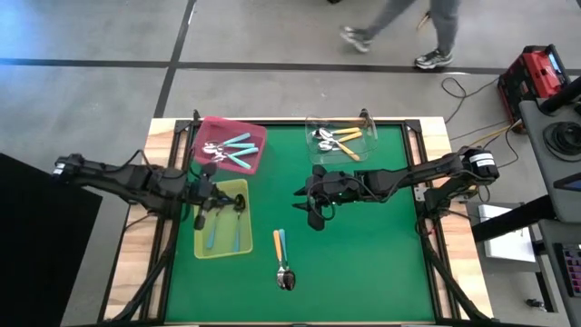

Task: Sort silverware by color (type)
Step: Put the blue spoon into the yellow bin

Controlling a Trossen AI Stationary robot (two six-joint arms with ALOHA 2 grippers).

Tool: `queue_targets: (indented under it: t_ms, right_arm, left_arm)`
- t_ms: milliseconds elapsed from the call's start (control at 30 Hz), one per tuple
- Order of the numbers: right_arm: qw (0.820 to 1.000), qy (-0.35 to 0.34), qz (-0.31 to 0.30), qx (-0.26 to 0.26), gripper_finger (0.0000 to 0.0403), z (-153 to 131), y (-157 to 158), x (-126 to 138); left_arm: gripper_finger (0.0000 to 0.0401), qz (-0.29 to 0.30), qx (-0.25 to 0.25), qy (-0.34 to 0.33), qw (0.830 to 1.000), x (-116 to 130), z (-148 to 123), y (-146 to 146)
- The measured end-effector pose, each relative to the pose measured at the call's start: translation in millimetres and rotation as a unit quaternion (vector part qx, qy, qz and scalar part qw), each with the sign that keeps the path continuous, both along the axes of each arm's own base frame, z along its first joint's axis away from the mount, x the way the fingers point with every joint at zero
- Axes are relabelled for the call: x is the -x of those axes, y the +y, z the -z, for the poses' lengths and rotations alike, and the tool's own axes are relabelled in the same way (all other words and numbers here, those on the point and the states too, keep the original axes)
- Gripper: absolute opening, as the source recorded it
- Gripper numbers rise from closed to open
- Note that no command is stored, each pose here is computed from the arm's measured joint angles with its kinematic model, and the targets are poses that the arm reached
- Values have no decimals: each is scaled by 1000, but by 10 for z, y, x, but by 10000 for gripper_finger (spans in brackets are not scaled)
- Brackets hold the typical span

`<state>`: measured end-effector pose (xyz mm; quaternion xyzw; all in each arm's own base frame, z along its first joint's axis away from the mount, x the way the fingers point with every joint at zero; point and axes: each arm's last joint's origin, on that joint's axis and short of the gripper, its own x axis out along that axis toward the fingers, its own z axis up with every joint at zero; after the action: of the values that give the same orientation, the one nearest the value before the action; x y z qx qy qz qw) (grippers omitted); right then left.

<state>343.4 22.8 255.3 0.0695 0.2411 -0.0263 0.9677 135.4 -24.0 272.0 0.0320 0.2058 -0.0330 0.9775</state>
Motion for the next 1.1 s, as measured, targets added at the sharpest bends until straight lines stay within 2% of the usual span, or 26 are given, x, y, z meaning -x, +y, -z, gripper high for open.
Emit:
queue_targets:
  t_ms: [200, 533, 800, 1100]
  right_arm:
    - [1000, -1, 3, -4, 164, -3, -1, -1]
    - [1000, -4, 28, 3, 162, -5, -20, -2]
    - [1000, -3, 30, 0, 164, -4, -20, -2]
    - [1000, -3, 30, 0, 162, -5, -20, -2]
  left_arm:
    - [0, -46, -3, 44, 998, 112, 89, -10]
    - [0, -56, -11, 49, 997, 94, 118, -41]
    - [0, -69, 0, 79, 995, 22, 189, -62]
    - [0, -92, 34, 101, 990, -40, 244, -80]
